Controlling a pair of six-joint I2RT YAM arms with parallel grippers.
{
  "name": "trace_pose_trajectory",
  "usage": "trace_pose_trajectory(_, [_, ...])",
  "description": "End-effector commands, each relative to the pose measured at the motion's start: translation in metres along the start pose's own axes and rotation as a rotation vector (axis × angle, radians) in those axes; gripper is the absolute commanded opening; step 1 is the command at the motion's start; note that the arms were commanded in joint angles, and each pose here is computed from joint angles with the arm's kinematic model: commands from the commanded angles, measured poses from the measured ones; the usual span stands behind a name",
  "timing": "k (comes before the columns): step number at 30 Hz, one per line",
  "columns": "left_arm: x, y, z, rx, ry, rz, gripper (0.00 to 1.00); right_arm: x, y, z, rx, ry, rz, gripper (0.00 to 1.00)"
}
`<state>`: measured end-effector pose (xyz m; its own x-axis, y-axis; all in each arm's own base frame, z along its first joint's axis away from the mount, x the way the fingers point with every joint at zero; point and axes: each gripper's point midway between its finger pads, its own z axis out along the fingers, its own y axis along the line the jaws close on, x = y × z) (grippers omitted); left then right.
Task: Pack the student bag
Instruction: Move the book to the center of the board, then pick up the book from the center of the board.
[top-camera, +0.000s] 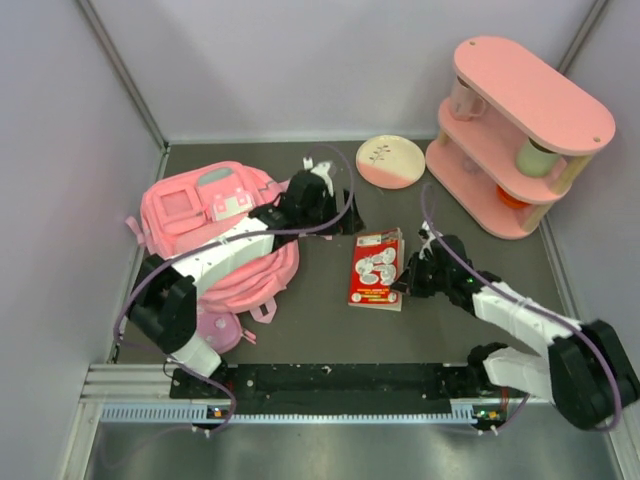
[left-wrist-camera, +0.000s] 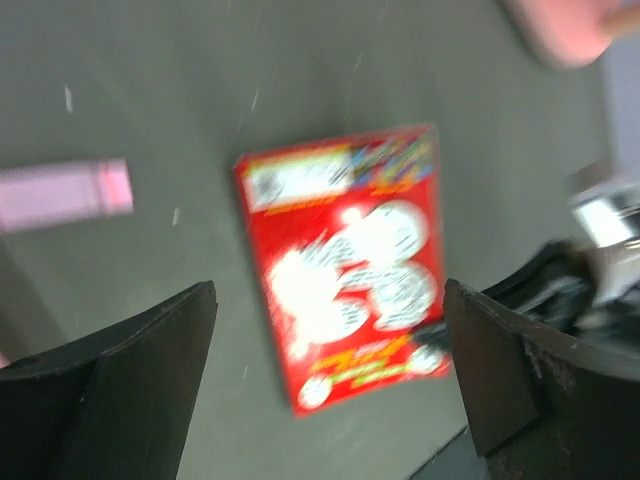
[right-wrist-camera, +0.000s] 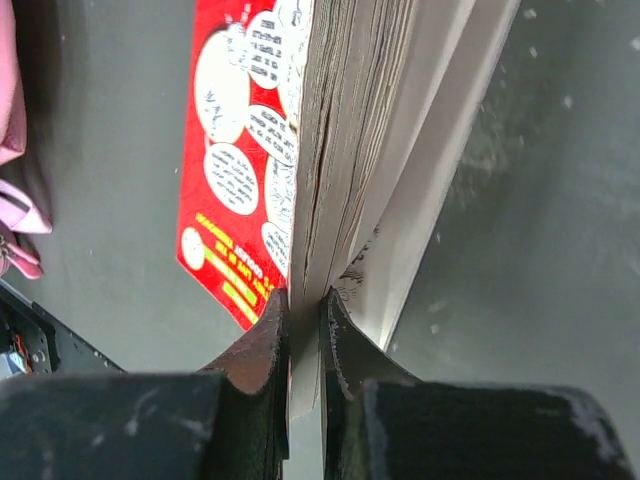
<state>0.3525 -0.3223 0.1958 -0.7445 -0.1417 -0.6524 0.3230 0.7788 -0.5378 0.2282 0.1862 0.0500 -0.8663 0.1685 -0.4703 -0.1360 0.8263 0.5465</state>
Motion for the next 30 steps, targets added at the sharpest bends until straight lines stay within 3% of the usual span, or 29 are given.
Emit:
trace_pose_trajectory(1, [0.044,0.010,-0.013,-0.031,-0.005,0.005,0.99,0.002,-0.011,-0.028,0.044,-0.094,0.008,0.00])
trace_pose_trajectory(7, [0.123,0.024,-0.001,0.005,0.056,-0.072,0.99,0.013,-0.013,-0.051,0.015,-0.156,0.021,0.00])
trace_pose_trajectory(15, [0.157,-0.007,0.018,0.101,0.078,-0.072,0.99,0.040,-0.025,-0.038,-0.008,-0.107,0.038,0.00])
trace_pose_trajectory(23, [0.152,-0.004,0.004,0.122,0.003,-0.116,0.99,0.015,0.024,-0.064,-0.226,-0.224,0.024,0.00])
trace_pose_trajectory(28, [0.130,0.009,-0.012,0.060,-0.099,-0.137,0.99,0.000,0.048,-0.087,-0.324,-0.297,0.022,0.00])
trace_pose_trajectory(30, [0.115,0.000,-0.020,0.104,-0.159,-0.137,0.99,-0.002,0.055,-0.092,-0.352,-0.311,0.018,0.00])
